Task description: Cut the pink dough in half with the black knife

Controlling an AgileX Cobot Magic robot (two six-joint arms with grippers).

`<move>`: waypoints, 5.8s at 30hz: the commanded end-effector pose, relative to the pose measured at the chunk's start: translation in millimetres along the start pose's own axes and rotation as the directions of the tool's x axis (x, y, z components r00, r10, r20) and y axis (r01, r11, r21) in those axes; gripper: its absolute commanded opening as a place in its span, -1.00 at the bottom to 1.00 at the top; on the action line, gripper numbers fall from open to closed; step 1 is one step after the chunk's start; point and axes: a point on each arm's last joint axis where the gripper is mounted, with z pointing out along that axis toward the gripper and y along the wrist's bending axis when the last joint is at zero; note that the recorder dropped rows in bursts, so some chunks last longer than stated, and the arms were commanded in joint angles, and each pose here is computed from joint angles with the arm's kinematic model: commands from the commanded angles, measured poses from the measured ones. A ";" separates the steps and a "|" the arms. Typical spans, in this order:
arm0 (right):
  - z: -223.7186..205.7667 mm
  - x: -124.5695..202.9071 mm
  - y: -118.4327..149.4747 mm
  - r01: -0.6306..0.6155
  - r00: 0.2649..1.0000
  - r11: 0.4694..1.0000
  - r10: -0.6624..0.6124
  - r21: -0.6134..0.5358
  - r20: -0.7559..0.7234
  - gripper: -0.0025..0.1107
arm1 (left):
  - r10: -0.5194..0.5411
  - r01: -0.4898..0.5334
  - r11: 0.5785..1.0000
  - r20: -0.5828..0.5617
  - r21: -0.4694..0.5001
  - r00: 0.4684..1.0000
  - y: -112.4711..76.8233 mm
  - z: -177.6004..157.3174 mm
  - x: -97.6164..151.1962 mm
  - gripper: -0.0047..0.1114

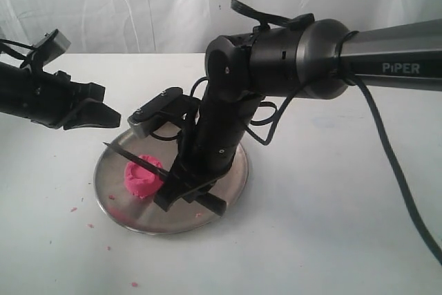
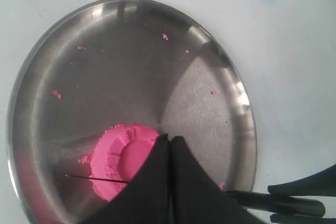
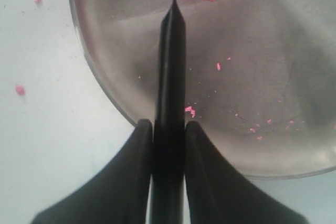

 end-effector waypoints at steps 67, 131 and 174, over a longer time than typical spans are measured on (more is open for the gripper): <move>28.8 0.4 -11.0 0.012 1.000 0.999 -0.010 0.046 -0.029 -0.96 | 0.007 -0.016 0.995 -0.089 -0.103 0.996 23.1 48.1 16.5 -0.92; 44.7 8.5 -24.7 -0.083 0.983 0.989 0.101 0.120 -0.156 -0.96 | 0.008 -0.015 0.998 -0.122 -0.058 0.993 35.4 69.3 8.2 -0.92; 31.3 12.4 -43.2 -0.108 0.966 0.988 0.131 0.109 -0.223 -0.96 | 0.008 -0.014 0.999 -0.127 -0.049 0.992 34.5 69.3 8.8 -0.92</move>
